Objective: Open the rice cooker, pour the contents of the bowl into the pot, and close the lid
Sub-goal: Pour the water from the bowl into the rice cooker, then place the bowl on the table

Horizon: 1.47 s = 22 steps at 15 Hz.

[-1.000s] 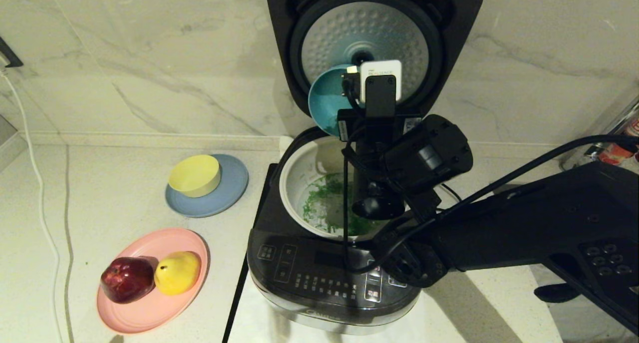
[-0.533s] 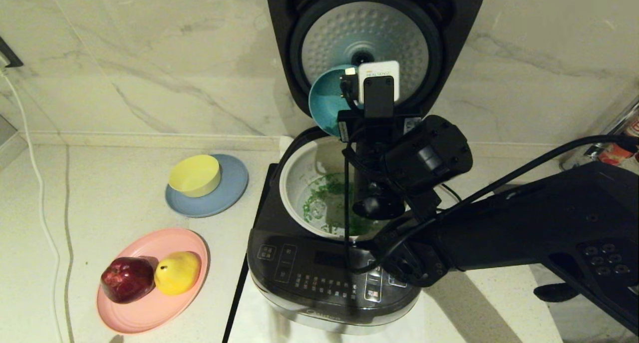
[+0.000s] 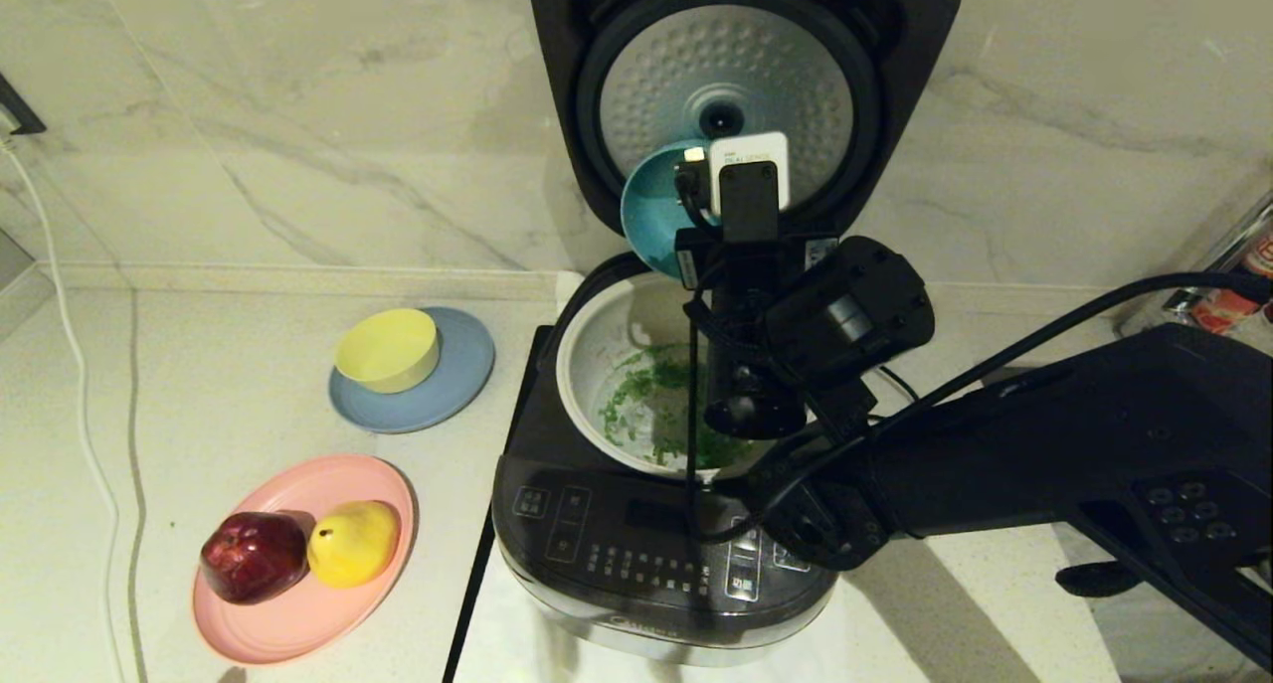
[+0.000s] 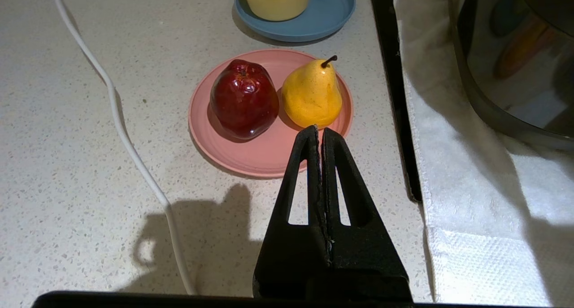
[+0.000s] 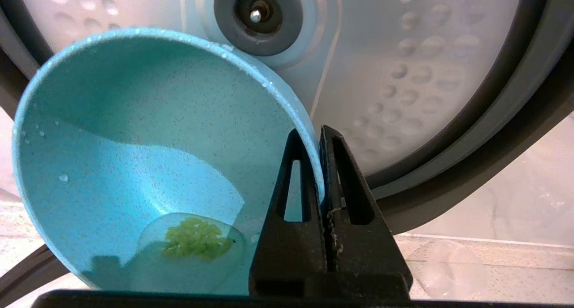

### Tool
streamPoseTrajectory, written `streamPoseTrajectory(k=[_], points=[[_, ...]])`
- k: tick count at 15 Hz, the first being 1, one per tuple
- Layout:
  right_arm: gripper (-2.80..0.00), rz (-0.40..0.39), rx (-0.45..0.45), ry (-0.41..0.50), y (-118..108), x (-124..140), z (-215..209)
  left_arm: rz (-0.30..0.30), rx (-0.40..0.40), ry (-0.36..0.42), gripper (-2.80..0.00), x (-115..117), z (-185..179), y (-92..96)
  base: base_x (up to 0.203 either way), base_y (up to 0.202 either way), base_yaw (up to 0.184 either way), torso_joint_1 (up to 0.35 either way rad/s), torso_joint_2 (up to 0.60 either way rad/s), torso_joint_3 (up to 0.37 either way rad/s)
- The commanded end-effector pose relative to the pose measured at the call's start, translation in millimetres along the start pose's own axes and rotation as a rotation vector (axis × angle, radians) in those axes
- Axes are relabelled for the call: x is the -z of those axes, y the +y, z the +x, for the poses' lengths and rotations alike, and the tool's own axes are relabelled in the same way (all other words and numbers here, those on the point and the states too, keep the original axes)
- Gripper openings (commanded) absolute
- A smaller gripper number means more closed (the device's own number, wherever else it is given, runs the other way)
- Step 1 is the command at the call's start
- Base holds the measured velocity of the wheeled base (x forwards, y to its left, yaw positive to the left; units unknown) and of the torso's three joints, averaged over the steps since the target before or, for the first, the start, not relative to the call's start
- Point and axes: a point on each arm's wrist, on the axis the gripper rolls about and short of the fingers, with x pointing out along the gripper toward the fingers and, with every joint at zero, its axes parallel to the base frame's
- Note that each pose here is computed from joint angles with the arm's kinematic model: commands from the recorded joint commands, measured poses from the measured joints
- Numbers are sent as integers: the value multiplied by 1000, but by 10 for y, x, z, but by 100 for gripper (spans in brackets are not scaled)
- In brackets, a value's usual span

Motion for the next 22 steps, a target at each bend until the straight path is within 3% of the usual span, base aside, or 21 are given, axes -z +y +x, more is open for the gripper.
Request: streamPoseTrajectory(k=[1, 6, 12, 14, 19, 22], points=[[-280, 20, 22, -12, -79, -141, 7, 0, 0, 8, -280, 25, 6, -1, 0, 0, 0, 0, 0, 0], [-280, 47, 36, 11, -301, -483, -134, 0, 0, 8, -280, 25, 6, -1, 0, 0, 0, 0, 0, 0], [-280, -20, -23, 107, -780, -939, -427, 0, 0, 8, -280, 25, 6, -1, 0, 0, 0, 0, 0, 0], [-280, -82, -69, 163, -865, -885, -604, 0, 0, 8, -280, 25, 6, -1, 0, 0, 0, 0, 0, 0], [-280, -134, -113, 247, -1178, -969, -1016, 0, 0, 8, -280, 25, 6, -1, 0, 0, 0, 0, 0, 0], [-280, -208, -61, 303, -1412, -776, -962, -1, 0, 8, -280, 25, 6, -1, 0, 0, 0, 0, 0, 0]])
